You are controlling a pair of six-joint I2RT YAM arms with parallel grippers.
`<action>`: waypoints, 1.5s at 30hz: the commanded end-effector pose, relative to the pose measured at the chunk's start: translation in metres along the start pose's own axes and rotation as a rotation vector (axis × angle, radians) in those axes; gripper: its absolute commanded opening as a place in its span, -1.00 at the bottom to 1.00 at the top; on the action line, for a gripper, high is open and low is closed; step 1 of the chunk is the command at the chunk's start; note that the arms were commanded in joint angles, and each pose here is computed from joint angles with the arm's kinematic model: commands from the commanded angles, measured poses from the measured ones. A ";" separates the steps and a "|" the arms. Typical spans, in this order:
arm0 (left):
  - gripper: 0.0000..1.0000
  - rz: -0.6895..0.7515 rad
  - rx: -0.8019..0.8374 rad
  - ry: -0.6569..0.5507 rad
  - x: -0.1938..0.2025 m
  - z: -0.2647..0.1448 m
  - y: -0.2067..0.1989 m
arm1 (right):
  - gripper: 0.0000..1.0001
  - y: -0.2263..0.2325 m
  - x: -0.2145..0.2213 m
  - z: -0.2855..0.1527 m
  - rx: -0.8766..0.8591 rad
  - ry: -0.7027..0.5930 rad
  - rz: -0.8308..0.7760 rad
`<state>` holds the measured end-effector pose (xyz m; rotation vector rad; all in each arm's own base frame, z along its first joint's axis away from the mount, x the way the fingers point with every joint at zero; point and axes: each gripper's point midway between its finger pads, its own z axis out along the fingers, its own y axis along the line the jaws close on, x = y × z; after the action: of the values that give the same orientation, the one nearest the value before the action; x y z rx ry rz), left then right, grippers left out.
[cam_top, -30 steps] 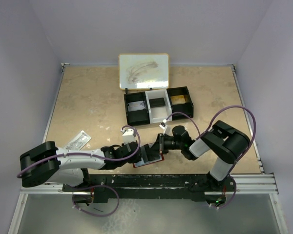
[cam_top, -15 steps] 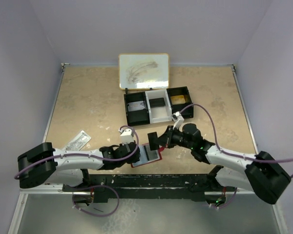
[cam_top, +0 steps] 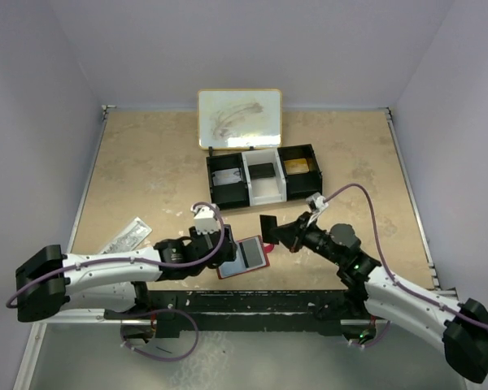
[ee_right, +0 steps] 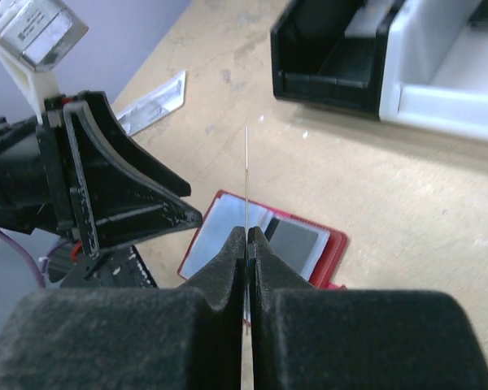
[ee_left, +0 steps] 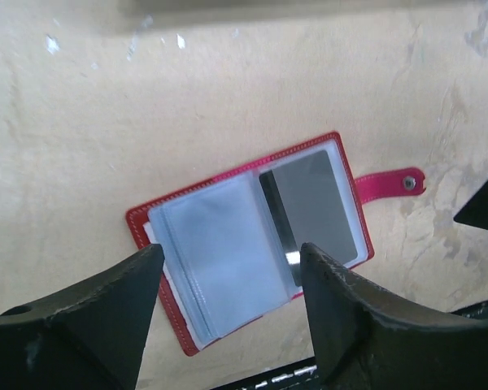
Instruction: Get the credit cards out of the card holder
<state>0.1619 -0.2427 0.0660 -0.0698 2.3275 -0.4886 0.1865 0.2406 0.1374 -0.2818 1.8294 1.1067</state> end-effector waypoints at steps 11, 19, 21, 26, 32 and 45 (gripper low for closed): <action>0.38 0.109 -0.321 -0.173 -0.126 -0.042 0.069 | -1.00 0.039 -0.070 -0.028 -0.152 -0.289 -0.569; 0.39 0.085 -0.515 -0.261 -0.181 -0.066 0.131 | -1.00 0.025 -0.081 -0.016 -0.054 -0.225 -0.678; 0.40 0.037 -0.552 -0.291 -0.187 -0.068 0.150 | -1.00 0.016 -0.091 -0.016 0.017 -0.233 -0.682; 0.40 -0.006 -0.590 -0.326 -0.192 -0.078 0.162 | -1.00 -0.007 -0.115 -0.018 0.197 -0.312 -0.602; 0.40 -0.042 -0.620 -0.385 -0.197 -0.093 0.168 | -1.00 -0.017 -0.129 0.003 0.227 -0.206 -0.776; 0.44 -0.045 -0.653 -0.389 -0.197 -0.097 0.173 | -1.00 -0.068 -0.196 -0.001 0.186 -0.209 -0.832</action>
<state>0.2536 -0.0201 0.1951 -0.4580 2.0238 0.2250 0.3346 0.1346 0.2106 -0.5805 1.6052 0.3223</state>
